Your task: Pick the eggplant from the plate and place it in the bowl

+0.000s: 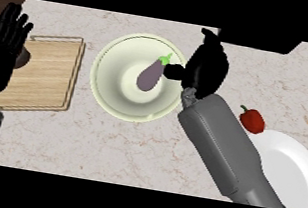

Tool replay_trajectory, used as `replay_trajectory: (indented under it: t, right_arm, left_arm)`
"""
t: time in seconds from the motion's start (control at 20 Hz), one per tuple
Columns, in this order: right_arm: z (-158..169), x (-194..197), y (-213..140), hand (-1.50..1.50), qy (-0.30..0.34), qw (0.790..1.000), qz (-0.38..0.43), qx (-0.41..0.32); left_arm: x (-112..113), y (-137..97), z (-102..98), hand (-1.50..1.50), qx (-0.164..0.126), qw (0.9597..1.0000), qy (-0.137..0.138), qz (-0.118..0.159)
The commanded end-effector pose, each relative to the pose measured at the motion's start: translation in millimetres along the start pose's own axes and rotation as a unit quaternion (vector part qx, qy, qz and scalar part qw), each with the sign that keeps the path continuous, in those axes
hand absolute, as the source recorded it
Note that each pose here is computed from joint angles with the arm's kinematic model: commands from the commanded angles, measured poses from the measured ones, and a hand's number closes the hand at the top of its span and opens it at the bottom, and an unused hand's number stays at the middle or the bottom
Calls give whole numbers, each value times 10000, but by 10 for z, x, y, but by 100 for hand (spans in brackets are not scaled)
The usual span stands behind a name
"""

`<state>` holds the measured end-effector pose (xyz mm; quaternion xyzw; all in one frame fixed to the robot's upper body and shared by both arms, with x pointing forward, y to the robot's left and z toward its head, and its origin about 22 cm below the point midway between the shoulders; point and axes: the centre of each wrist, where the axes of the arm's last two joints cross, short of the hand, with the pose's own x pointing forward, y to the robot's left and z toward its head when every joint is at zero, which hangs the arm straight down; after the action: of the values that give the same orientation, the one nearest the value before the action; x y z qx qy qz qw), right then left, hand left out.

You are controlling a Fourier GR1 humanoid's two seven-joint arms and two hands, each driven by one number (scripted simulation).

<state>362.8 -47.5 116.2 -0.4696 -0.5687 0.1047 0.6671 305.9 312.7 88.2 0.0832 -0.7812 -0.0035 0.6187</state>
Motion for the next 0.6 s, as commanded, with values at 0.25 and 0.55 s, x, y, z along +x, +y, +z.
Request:
replay_trajectory:
  t: [0.25, 0.55]
  right_arm:
    - [-58, -178, -64, -150, 781, 9741, -1437, -1562]
    - [60, -544, -314, -150, 1027, 9555, -1988, -1922]
  left_arm:
    - [-31, 0, -5, 0, 253, 9996, 129, -25]
    - [-129, 303, 125, 0, 440, 9988, 183, -139]
